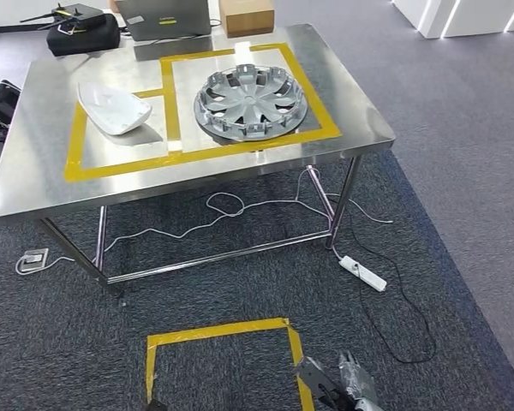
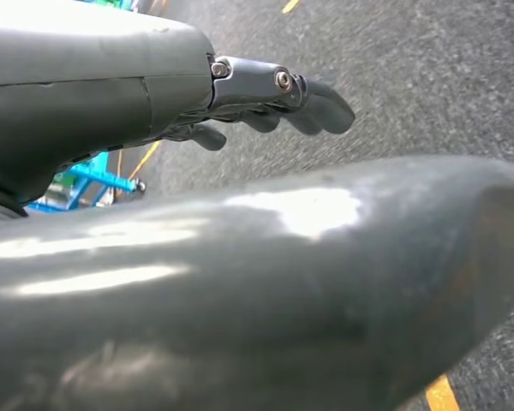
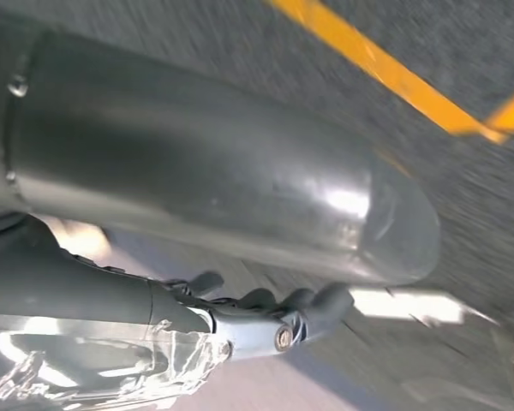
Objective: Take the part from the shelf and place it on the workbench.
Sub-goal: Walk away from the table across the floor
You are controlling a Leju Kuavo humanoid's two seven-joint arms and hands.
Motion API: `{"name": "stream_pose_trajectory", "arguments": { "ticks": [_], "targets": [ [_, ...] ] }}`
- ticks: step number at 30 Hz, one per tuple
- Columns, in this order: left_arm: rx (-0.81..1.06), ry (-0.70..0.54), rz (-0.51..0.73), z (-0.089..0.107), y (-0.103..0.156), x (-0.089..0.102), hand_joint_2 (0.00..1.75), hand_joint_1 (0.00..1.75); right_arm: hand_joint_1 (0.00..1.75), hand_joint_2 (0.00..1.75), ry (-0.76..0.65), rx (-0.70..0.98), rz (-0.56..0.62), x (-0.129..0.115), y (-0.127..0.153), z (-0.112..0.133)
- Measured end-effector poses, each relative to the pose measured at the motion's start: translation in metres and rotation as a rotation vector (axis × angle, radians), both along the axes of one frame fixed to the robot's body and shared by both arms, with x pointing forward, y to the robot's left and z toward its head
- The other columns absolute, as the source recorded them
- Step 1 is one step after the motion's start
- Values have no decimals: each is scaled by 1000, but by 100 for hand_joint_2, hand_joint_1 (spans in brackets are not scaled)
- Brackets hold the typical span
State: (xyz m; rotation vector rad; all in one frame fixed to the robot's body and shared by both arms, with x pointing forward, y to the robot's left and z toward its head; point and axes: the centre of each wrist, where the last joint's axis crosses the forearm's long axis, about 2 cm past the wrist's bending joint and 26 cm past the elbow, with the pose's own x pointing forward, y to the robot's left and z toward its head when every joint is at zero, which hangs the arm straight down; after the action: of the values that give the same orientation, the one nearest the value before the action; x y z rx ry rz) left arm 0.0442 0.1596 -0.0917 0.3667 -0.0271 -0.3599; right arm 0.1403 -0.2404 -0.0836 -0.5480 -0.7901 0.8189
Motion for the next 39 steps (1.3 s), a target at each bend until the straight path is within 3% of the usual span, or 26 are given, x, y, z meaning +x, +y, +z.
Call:
{"name": "stream_pose_trajectory", "arguments": {
  "ticks": [4,12,17,39],
  "targets": [
    [0,-5,18,0,0,0,0,0,0,0,73,42,-120,-19,-9,-7],
    [-2,-28,19,1,-1,2,0,0,0,0,149,75,-257,-39,-18,-13],
    [-8,-32,28,1,-3,1,0,0,0,0,227,92,-350,-63,-23,-19],
    [-11,-36,13,1,-2,3,0,0,0,0,262,109,-432,-74,-28,-21]
  ]
}}
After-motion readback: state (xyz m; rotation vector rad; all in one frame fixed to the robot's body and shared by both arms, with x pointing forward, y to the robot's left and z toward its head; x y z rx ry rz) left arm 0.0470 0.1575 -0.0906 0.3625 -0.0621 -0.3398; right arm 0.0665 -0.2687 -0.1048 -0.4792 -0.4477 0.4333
